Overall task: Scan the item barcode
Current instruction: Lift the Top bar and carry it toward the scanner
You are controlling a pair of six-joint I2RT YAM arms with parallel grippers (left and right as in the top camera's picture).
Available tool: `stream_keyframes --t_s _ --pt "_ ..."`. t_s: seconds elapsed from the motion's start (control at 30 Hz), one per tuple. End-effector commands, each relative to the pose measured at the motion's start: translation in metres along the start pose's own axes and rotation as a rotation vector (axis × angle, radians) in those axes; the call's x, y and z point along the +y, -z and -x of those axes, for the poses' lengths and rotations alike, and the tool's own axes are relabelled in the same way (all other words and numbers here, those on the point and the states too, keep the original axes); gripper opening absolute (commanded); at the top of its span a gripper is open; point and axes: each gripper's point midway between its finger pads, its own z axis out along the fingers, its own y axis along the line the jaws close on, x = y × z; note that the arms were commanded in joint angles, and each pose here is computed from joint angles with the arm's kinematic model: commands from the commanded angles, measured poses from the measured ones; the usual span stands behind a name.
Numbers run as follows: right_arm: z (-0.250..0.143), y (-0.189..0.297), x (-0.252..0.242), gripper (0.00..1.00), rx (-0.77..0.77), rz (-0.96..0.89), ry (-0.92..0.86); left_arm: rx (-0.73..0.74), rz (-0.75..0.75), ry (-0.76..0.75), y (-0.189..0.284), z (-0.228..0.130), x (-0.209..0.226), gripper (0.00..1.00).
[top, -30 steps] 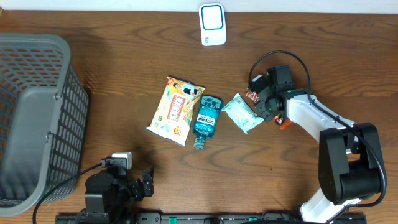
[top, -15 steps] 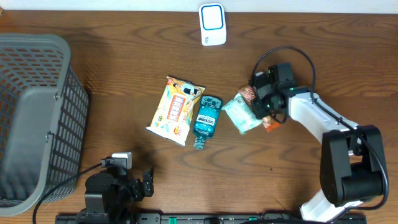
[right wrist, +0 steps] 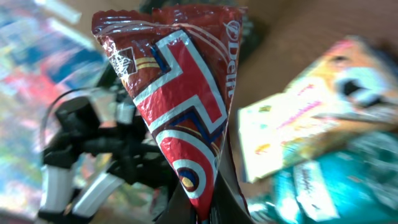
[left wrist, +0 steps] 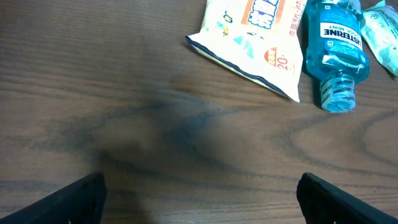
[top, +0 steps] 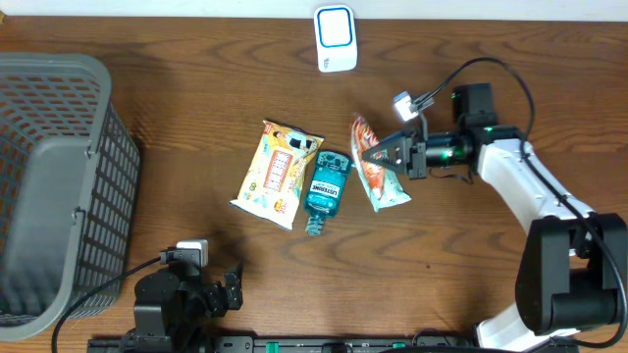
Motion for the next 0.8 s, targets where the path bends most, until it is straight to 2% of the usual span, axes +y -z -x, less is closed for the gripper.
stream_keyframes --t_s 0.0,0.13,0.33,0.77 --pt "-0.002 -0.016 0.031 0.01 0.006 0.148 0.035 0.039 0.007 0.011 -0.002 -0.010 0.002 0.98" --pt "-0.009 -0.030 0.039 0.01 0.050 0.179 -0.047 0.039 0.007 0.011 -0.002 -0.010 0.002 0.98" --pt "-0.011 -0.035 0.042 0.01 0.056 0.190 0.018 0.039 0.007 0.011 -0.002 -0.010 0.002 0.98" --pt "-0.011 -0.035 0.042 0.01 0.056 0.190 0.012 0.039 0.007 0.011 -0.002 -0.010 0.002 0.98"
